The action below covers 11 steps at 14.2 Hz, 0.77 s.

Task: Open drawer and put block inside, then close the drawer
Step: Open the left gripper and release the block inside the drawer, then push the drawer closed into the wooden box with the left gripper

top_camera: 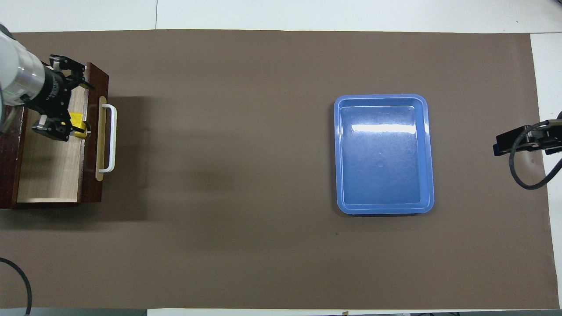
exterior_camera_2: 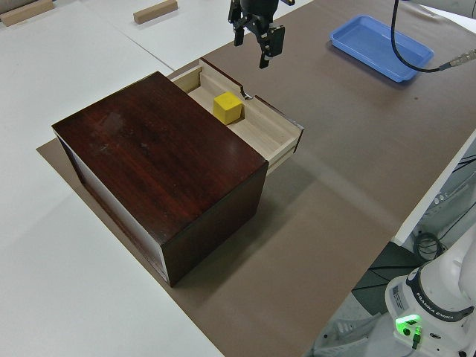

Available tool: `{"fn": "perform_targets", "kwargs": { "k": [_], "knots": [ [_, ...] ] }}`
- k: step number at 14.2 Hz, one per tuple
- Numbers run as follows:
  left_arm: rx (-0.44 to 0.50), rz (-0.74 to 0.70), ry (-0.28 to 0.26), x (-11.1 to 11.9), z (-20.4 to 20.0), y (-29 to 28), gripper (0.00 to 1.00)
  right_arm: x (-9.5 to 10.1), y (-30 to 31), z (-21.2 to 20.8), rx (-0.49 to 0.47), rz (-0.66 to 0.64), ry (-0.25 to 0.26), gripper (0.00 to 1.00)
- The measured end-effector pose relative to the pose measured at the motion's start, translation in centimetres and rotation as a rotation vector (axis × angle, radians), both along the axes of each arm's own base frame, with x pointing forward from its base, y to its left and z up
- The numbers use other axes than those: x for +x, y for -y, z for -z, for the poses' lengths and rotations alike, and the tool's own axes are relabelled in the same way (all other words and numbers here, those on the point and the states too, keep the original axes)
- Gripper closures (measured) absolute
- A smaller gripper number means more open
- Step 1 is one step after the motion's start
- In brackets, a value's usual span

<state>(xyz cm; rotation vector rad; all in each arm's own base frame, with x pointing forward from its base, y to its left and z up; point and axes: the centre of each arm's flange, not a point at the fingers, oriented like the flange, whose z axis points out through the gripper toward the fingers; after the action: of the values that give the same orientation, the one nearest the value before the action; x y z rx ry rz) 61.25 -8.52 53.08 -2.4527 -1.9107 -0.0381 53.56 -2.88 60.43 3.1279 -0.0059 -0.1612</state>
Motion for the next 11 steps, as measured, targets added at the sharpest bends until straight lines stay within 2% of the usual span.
{"fn": "perform_targets", "kwargs": {
  "k": [4,8,11],
  "knots": [
    [0.064,-0.020,-0.048,-1.6,3.8,1.4,0.00,0.0,0.2,0.0,0.000,0.003,0.001,0.00],
    [0.107,-0.014,-0.034,-2.5,5.5,0.2,0.00,0.0,0.2,-0.1,0.000,0.003,0.002,0.00],
    [0.133,0.005,-0.011,-2.9,7.0,-0.1,0.00,-0.3,0.2,0.1,0.001,0.003,-0.017,0.00]
  ]
}}
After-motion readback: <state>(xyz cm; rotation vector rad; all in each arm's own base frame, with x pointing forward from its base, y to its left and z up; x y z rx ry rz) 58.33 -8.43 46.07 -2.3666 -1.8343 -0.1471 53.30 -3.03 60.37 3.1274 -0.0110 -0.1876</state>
